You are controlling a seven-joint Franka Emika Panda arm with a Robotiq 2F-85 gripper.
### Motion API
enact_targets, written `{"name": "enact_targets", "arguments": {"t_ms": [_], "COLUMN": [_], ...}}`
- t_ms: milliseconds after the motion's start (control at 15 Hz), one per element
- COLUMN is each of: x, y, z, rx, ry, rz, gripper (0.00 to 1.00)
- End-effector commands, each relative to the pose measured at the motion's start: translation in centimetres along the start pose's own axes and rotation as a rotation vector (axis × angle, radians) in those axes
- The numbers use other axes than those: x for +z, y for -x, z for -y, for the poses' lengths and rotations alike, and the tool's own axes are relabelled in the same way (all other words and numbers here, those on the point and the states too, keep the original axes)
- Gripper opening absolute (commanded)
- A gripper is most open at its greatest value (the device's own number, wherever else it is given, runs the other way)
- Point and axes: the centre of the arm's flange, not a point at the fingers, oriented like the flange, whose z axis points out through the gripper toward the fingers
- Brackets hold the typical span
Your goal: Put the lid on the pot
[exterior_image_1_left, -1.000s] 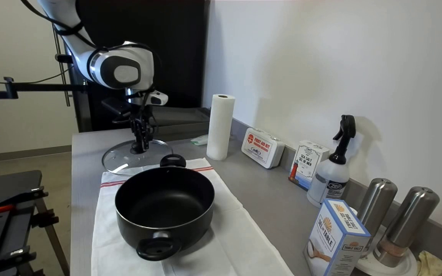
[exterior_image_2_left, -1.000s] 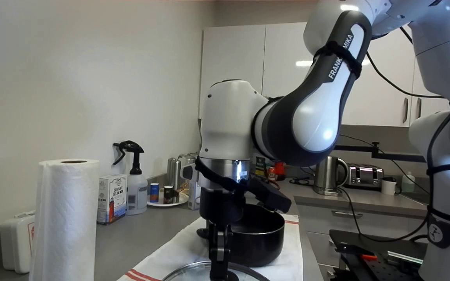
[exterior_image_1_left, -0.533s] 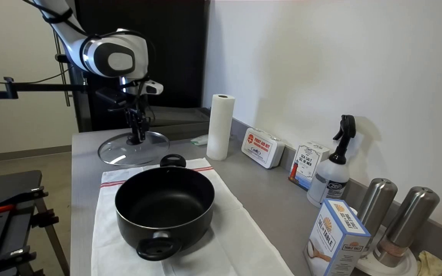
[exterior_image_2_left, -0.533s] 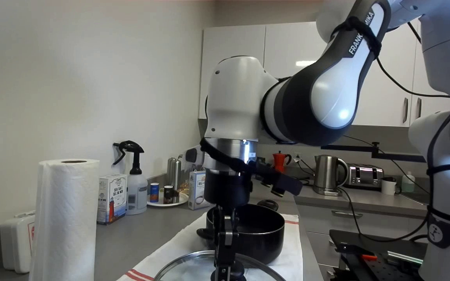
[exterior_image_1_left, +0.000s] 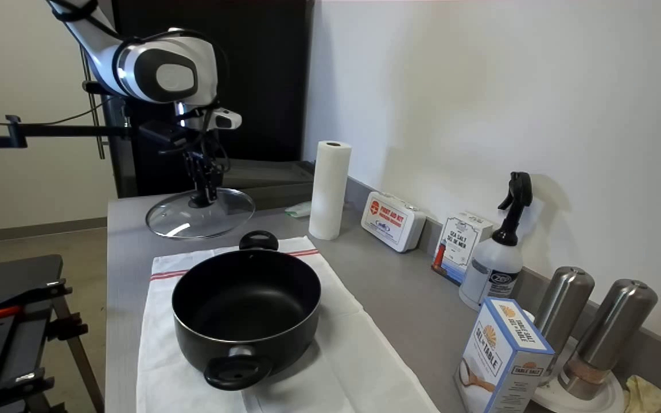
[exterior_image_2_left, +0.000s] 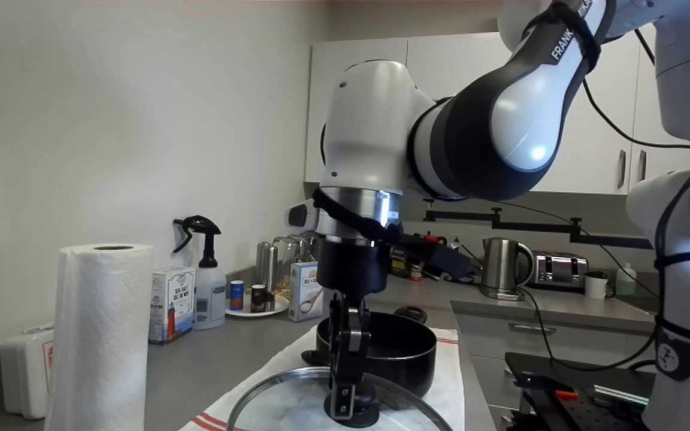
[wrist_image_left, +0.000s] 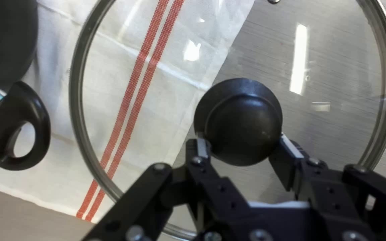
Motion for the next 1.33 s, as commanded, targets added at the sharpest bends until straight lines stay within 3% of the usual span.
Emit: {"name": "enact_targets", "arguments": {"t_ms": [0, 533, 1267], "x": [-2.2, -3.4, -4.6], "y": [0.6, 0.5, 1.4], "z": [-0.1, -3.6, -12.8], "rx": [0.008, 0.092, 0.318], "ry": [0.035, 0.094, 0.156], "rz": [-0.017, -0.028, -0.008], "gripper": [0.23, 0.23, 0.23]}}
